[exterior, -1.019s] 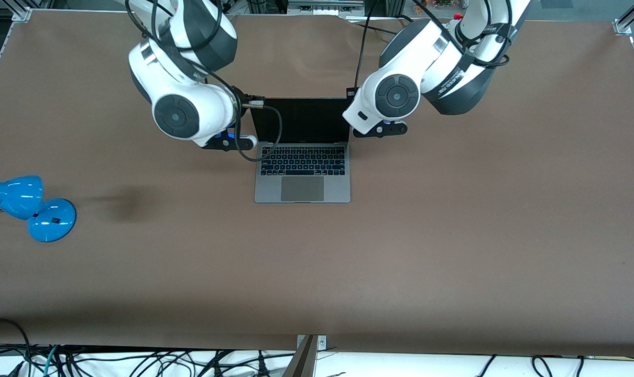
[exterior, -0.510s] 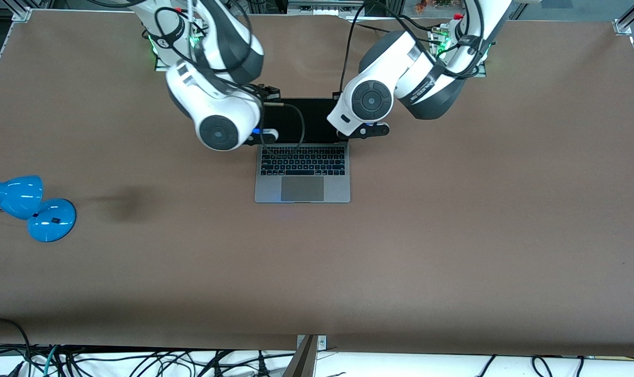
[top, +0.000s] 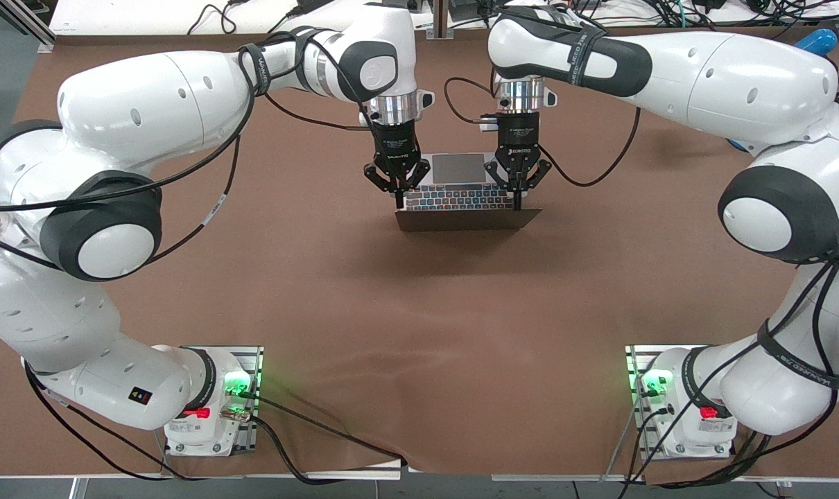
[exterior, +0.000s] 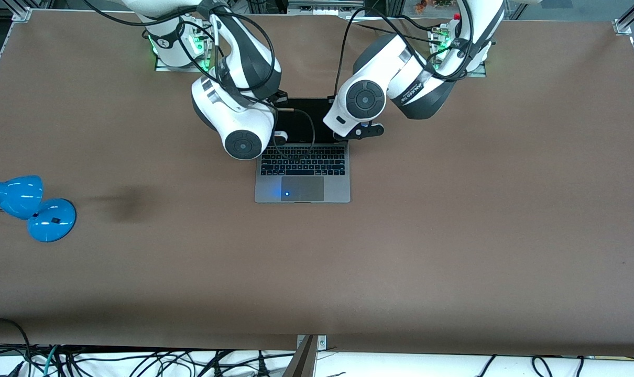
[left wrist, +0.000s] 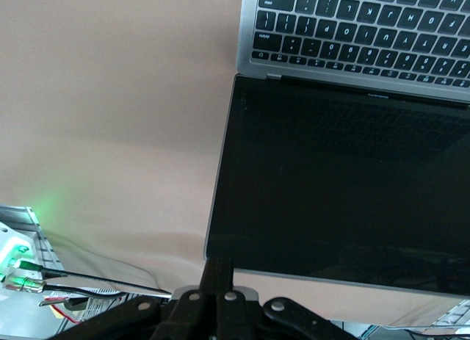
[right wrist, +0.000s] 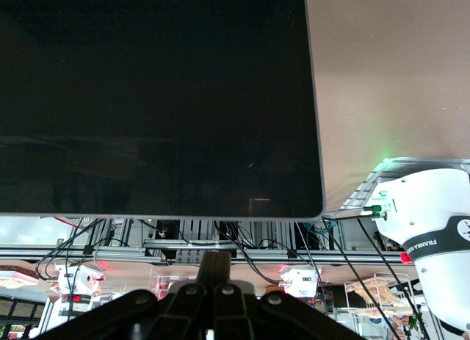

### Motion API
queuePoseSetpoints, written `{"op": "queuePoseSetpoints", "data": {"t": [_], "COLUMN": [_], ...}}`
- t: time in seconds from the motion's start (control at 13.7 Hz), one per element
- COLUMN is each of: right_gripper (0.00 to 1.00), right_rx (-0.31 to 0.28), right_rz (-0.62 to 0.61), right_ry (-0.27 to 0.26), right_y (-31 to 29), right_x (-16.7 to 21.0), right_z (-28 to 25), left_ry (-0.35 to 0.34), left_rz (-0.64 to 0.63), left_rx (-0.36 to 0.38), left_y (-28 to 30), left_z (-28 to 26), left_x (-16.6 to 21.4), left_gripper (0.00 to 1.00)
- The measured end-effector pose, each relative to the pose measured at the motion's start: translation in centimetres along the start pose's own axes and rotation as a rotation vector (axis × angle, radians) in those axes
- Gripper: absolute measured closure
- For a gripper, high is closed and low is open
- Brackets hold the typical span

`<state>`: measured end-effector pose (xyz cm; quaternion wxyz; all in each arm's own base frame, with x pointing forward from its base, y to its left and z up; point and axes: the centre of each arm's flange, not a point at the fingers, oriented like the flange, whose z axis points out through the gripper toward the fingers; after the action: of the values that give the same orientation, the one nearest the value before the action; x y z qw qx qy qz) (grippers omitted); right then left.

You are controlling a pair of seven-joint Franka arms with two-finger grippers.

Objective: Close laptop with both arms from behind
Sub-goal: 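Place both grippers behind the open laptop screen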

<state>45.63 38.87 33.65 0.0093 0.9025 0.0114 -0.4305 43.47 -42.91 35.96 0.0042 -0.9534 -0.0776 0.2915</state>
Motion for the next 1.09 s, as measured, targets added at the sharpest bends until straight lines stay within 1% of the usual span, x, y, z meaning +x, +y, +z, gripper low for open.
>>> {"op": "queuePoseSetpoints", "data": {"t": [0.22,0.51,0.66,0.87,1.09], "right_gripper": [0.99,0.99,0.99,0.99,0.99], "right_rx": [-0.002,0.001,0.003,0.006,0.009], "right_rz": [0.007,0.014,0.017,0.017,0.018], "right_ry": [-0.010,-0.010,-0.009,-0.005,0.000], "right_y": [0.1,0.2,0.2,0.2,0.3], "right_x": [0.6,1.3,1.6,1.6,1.6], "right_z": [0.4,0.7,0.7,0.6,0.5], "left_ry": [0.020,0.023,0.011,-0.004,0.005], "left_rz": [-0.006,-0.018,-0.024,-0.026,-0.013], "left_rx": [-0.017,-0.020,-0.009,0.019,0.032], "left_y": [0.2,-0.2,-0.9,-2.3,-2.2], "left_z": [0.3,0.2,-0.4,-2.5,-3.4], "left_x": [1.0,1.7,1.8,0.3,-1.9], "left_gripper": [0.99,0.99,0.99,0.99,0.99]}}
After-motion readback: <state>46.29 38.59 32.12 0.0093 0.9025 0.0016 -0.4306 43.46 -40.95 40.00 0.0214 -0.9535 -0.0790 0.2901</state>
